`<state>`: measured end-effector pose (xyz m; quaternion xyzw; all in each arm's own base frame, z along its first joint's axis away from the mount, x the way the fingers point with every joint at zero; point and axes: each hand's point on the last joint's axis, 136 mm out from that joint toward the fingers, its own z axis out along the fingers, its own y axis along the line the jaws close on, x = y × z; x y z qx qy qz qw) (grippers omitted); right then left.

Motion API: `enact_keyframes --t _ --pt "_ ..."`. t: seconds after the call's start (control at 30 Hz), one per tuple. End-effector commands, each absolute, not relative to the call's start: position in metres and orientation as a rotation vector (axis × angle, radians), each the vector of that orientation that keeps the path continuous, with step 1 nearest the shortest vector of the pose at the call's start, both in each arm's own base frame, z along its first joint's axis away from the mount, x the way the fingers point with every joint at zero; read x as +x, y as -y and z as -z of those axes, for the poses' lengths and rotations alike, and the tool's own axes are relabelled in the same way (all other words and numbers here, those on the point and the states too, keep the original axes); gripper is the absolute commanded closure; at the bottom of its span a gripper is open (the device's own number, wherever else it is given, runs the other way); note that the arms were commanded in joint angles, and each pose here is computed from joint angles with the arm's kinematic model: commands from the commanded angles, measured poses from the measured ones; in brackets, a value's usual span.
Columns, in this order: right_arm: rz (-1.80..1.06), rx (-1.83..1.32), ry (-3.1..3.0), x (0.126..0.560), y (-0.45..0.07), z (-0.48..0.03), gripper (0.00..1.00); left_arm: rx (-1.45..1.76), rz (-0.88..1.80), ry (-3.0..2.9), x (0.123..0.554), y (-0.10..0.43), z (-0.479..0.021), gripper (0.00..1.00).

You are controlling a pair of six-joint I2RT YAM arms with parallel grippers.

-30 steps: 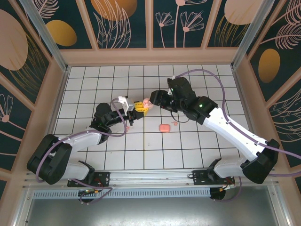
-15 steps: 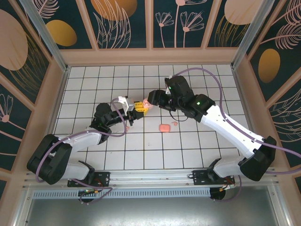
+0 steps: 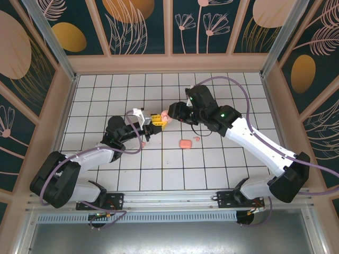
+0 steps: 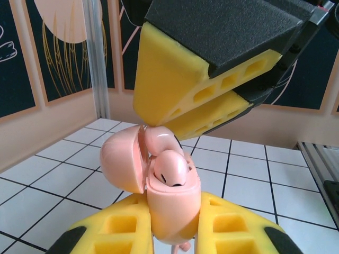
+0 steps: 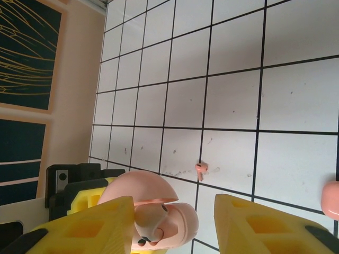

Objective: Insert wireless bluetooth earbuds into charging case

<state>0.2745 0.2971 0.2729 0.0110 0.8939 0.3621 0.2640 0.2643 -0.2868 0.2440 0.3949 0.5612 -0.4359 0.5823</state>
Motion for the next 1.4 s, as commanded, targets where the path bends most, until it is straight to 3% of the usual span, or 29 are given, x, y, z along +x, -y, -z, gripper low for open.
enact_keyframes --t 0.0,0.73,1.37 --pt "-0.928 0.039 -2.479 0.271 -0.290 -0.253 0.58 0.943 0.999 -1.220 0.258 0.287 -0.264 0.90" --pt "-1.043 0.008 -2.373 0.269 -0.283 -0.279 0.53 0.946 1.003 -1.217 0.257 0.287 -0.265 0.90" --pt "-1.056 -0.002 -2.457 0.263 -0.288 -0.246 0.55 0.944 1.005 -1.203 0.256 0.287 -0.270 0.90"
